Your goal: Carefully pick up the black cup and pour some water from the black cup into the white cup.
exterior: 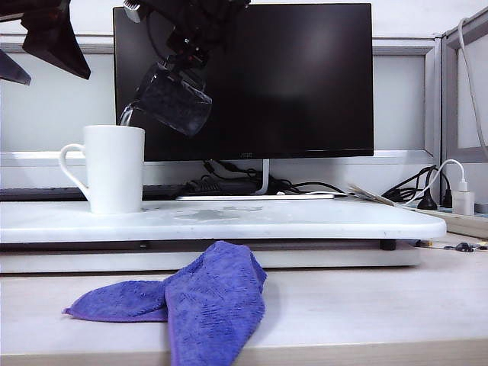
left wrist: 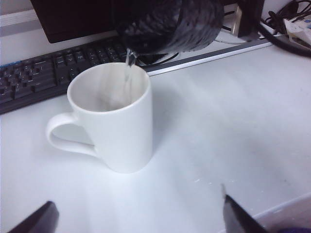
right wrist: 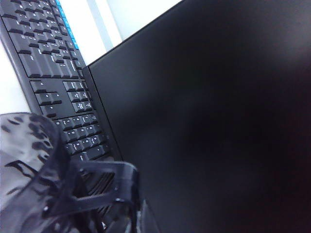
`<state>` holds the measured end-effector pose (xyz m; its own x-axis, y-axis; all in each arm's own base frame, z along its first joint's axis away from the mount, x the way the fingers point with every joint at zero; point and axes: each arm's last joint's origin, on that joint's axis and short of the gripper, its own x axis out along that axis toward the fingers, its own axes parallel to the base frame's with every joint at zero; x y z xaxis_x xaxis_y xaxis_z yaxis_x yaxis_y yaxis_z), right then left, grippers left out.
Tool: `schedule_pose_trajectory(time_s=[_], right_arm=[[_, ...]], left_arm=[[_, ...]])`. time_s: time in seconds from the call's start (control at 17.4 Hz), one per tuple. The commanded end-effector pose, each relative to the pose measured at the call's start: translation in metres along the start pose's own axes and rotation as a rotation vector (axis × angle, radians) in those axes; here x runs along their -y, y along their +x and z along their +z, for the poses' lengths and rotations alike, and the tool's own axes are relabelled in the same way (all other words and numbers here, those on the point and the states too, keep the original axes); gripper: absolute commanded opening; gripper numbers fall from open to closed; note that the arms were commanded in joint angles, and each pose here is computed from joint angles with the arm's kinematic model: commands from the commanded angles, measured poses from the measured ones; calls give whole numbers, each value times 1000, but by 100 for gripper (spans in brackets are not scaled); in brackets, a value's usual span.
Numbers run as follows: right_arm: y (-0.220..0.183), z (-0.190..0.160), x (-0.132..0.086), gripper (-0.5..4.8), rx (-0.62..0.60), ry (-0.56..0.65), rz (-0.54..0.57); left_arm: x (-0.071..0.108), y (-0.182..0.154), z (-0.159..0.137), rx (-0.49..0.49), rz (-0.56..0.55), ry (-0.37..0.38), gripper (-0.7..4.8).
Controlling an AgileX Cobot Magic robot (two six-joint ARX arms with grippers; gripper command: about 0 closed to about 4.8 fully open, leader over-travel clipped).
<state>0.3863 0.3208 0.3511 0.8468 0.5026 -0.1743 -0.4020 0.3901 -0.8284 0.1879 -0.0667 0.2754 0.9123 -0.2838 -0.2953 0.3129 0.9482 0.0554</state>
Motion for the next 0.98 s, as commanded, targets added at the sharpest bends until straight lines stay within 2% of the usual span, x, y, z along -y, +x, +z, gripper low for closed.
schedule_pose_trajectory(time_s=[0.06, 0.98], right_arm=[[-6, 9, 11, -6, 42, -3, -60], [-6, 11, 15, -6, 66, -42, -100]], left_arm=[[0, 0, 1, 12, -3, -4, 479], [0, 0, 2, 12, -3, -4, 479]])
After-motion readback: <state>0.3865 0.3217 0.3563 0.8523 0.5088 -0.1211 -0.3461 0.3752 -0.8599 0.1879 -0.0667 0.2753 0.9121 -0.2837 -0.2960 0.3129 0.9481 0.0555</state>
